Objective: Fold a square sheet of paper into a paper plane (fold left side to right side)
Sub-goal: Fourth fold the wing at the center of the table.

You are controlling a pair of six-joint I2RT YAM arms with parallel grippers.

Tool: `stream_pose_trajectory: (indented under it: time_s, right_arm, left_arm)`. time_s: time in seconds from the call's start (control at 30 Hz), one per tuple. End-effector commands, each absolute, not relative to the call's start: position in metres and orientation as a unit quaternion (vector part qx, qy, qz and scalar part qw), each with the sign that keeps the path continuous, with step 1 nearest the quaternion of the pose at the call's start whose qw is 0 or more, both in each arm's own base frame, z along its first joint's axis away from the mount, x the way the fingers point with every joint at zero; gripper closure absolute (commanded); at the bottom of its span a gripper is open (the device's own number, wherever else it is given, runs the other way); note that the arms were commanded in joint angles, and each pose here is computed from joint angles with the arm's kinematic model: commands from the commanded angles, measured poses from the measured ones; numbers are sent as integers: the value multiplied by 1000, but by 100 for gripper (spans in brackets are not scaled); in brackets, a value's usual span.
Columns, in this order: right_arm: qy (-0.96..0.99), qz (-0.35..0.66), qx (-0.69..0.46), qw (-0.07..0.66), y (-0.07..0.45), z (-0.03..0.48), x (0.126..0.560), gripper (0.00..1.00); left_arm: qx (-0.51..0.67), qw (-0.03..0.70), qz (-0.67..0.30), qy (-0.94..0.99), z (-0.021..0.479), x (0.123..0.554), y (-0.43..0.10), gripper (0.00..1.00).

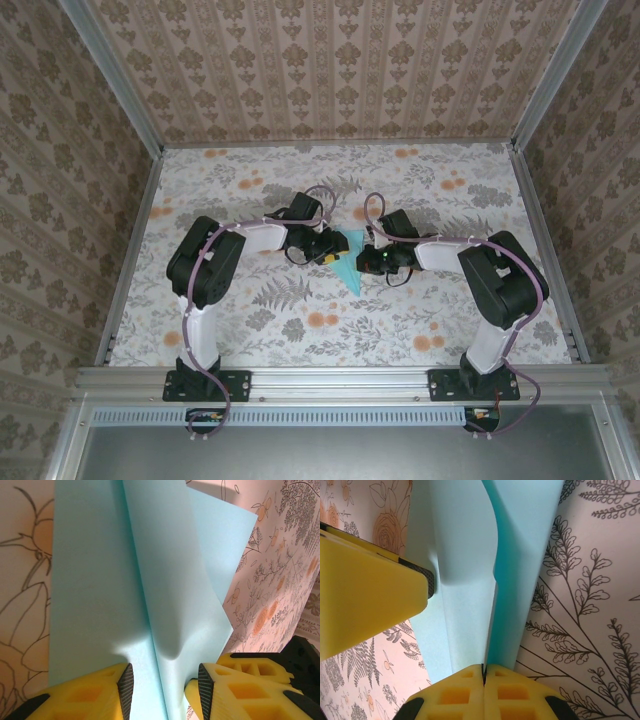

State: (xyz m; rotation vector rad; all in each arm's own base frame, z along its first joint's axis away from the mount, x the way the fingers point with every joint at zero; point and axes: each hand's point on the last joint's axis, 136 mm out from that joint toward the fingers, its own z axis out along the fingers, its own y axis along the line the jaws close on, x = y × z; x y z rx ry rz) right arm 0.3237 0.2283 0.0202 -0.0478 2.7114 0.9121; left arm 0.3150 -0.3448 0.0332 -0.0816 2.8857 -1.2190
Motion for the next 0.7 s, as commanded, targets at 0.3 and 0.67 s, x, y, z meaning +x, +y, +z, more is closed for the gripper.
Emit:
stream_pose_trajectory:
  time_s: [0.3, 0.67]
  right_arm:
    - [950, 290, -19, 118, 222, 7, 320, 99]
    - [956, 279, -9, 91, 217, -9, 303, 100]
  left_arm:
    - [-37, -17, -361, 932, 21, 309, -336, 58]
    - [-9, 14, -372, 928, 54, 320, -338, 55]
